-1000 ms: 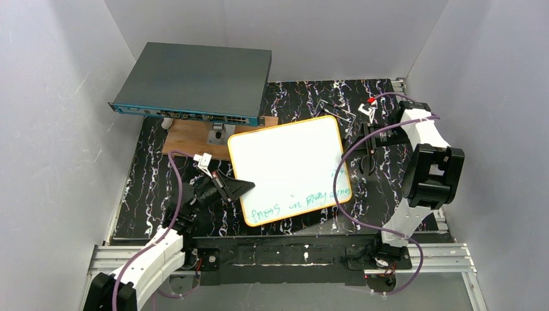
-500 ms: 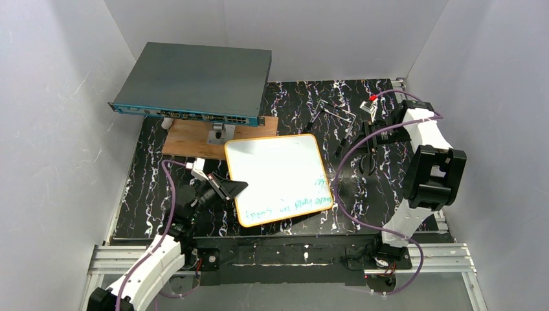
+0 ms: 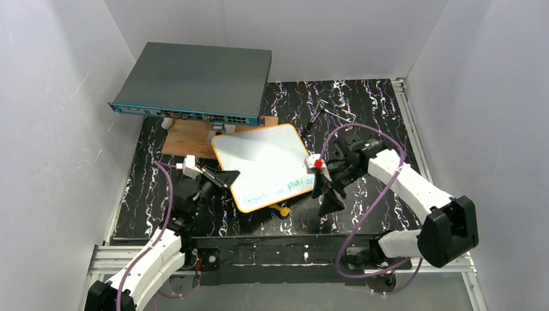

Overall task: Erase the whiteboard
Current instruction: Pick up the whiteboard eraser from the center of the board, then erase the whiteboard.

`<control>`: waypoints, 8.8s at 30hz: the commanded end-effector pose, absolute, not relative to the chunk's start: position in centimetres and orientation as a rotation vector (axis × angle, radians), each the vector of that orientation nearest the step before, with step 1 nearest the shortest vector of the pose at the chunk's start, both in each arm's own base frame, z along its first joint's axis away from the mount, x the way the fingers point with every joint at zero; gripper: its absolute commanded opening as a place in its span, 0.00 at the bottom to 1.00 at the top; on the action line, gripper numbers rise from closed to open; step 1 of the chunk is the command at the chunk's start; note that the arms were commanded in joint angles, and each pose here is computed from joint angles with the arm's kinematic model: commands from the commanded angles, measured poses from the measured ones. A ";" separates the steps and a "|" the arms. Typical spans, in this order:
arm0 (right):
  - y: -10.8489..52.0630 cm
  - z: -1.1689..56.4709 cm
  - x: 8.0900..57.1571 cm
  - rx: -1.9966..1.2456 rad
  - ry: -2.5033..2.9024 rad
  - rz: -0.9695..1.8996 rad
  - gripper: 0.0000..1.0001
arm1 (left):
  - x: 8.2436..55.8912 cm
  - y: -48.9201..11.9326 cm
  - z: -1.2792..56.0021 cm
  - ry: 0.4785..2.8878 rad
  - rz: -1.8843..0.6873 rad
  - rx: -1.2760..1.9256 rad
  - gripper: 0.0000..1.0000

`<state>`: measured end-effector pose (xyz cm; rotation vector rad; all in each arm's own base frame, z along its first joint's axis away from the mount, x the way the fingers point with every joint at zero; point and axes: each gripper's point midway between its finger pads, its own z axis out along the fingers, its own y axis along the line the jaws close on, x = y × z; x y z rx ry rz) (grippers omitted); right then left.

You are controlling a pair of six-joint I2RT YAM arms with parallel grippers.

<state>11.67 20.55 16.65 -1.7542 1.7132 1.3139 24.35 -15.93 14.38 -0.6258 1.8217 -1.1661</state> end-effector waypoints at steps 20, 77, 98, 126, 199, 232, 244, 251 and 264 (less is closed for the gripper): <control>32.7 5.2 14.7 -1.671 2.031 0.598 0.71 | 26.2 -13.1 15.4 1.697 -0.932 -0.523 0.00; 23.0 11.7 32.6 -0.897 2.160 0.520 0.01 | 20.7 -18.9 11.3 1.912 -1.138 -0.100 0.00; 18.3 6.3 31.0 -0.791 2.408 0.338 0.01 | 20.2 -19.3 11.8 1.888 -1.137 0.011 0.00; 19.5 5.3 26.7 -0.910 2.532 0.558 0.01 | 19.7 -20.0 12.6 1.855 -1.110 0.152 0.00; 18.5 8.5 30.1 -0.937 2.400 0.659 0.01 | 19.2 -21.1 13.2 1.856 -1.119 0.187 0.00; 24.4 6.9 25.8 -1.227 2.121 0.161 0.01 | 20.1 -20.0 12.3 1.879 -1.168 -0.126 0.00; 34.4 9.5 14.8 -1.628 1.848 0.548 0.01 | 21.1 -18.9 11.2 1.882 -1.139 -0.293 0.00; 37.5 9.1 12.0 -1.753 1.743 0.448 0.01 | 21.4 -18.6 10.8 1.889 -1.137 -0.359 0.00; 31.2 6.4 16.9 -1.560 1.956 0.236 0.01 | 21.2 -18.6 11.2 1.875 -1.155 -0.366 0.00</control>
